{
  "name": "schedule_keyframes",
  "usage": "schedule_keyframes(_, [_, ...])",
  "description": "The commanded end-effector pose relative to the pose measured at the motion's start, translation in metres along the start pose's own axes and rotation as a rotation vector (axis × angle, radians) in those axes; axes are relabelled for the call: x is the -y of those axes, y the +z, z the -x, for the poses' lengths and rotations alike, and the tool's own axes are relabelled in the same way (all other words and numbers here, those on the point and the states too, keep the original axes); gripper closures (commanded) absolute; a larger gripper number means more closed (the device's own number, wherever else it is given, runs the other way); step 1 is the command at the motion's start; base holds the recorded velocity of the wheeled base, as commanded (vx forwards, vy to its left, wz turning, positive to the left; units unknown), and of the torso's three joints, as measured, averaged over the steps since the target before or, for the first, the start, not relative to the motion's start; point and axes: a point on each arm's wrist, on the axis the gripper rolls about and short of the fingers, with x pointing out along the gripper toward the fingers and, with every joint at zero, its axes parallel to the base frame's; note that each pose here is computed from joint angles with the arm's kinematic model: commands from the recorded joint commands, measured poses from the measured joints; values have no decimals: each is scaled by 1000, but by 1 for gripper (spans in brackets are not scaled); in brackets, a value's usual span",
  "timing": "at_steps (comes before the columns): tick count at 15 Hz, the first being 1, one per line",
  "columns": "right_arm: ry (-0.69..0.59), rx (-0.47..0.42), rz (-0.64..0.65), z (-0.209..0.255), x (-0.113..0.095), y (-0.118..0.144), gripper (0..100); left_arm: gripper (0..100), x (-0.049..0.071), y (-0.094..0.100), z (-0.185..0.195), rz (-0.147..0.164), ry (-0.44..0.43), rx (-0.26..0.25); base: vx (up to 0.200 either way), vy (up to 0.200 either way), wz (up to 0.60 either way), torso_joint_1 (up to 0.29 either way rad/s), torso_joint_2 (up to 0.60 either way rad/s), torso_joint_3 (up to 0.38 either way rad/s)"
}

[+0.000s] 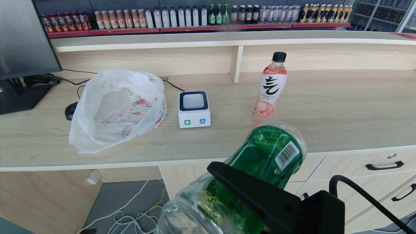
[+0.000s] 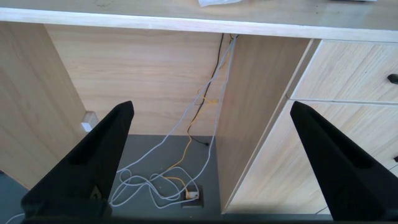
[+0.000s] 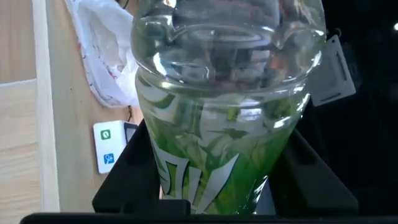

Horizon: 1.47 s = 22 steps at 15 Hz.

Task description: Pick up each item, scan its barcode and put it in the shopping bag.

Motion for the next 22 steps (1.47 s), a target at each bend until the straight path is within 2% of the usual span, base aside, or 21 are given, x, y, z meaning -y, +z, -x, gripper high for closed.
schedule_keyframes(1, [-27,2,38,0,7,1,100,0,0,0,0,0,0,0,0,0,0,0,0,0])
schedule_keyframes(22, [-33,0,41,-1,9,2,100,0,0,0,0,0,0,0,0,0,0,0,0,0])
